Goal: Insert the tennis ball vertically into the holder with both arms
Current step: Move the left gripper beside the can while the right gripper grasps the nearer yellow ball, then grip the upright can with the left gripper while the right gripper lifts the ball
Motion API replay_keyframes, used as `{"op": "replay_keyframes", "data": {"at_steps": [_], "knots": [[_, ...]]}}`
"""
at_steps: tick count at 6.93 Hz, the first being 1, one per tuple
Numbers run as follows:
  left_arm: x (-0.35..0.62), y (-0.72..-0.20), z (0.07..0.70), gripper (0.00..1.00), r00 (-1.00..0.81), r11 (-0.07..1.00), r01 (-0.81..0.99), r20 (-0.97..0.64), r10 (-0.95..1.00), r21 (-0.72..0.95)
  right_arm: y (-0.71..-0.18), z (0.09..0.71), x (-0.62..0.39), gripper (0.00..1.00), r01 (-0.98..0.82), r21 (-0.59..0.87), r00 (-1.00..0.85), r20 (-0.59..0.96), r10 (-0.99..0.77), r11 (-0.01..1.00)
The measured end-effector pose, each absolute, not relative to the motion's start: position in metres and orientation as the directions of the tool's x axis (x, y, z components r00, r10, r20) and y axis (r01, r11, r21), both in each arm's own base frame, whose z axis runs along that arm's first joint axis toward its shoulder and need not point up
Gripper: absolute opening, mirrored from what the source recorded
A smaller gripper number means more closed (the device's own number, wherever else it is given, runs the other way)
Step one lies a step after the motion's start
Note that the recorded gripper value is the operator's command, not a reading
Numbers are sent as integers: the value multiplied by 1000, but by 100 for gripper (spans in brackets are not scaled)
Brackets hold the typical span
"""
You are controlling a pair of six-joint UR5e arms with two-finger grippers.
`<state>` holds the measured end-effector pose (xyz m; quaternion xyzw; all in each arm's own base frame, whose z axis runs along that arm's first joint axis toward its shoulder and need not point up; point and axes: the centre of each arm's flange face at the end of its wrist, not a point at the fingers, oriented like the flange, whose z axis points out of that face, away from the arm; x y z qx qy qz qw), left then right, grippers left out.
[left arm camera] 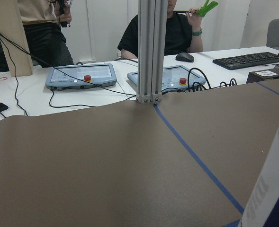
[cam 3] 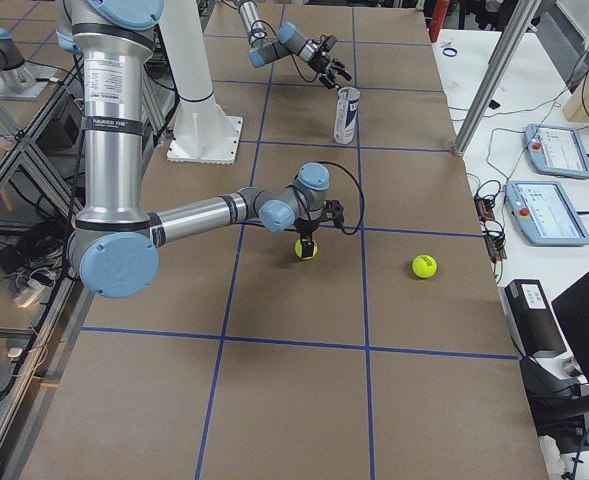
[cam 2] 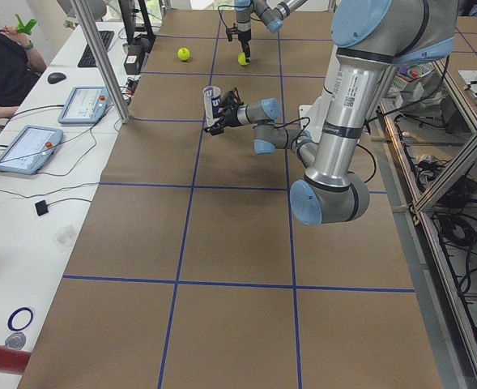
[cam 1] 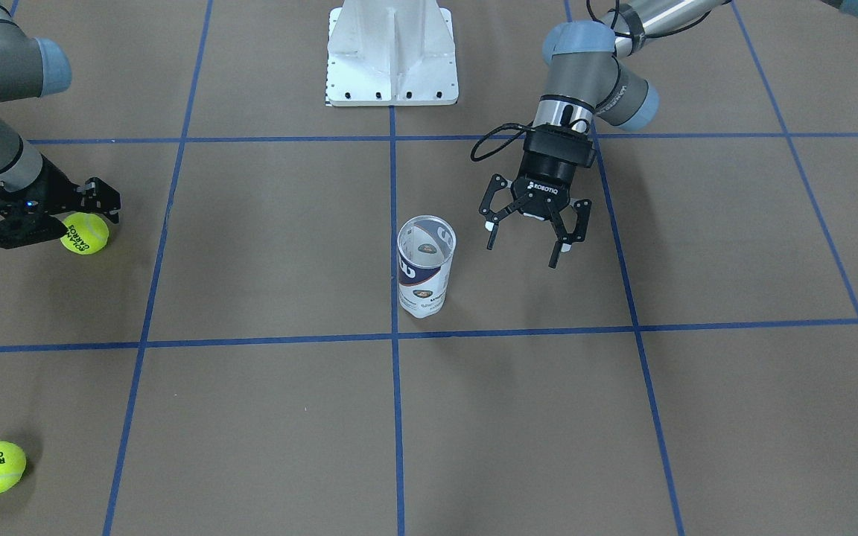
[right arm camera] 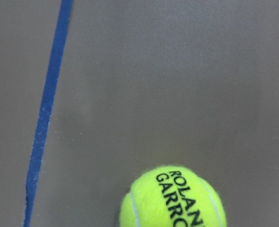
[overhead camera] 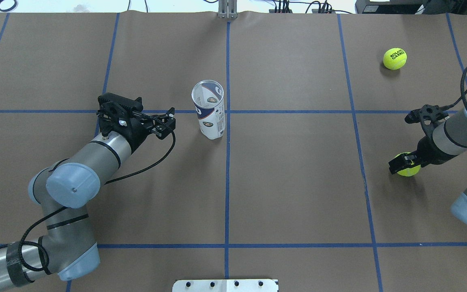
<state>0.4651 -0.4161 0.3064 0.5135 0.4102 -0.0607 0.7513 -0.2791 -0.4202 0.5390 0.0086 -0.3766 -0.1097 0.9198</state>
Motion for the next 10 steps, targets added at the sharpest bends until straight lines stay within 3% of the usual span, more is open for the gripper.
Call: {"op": "replay_keyframes", "data": {"at_steps": [2,3,7,10], "knots": [[465,-416,307,99,657,465,512,-678,330,722,-425,542,-280,10,200,105,693,688,-216,974],[465,-416,307,99,657,465,512,-678,329,722,-430,541,-273,0,202,120,690,687,-229,972],[464,-412,318,99,668,470,495,-666,332,731,-454,515,-223,0,148,132,622,759,-195,980],[501,-368,312,99,636,490,474,-669,385,732,-472,490,-204,0,118,143,567,803,-185,983]]}}
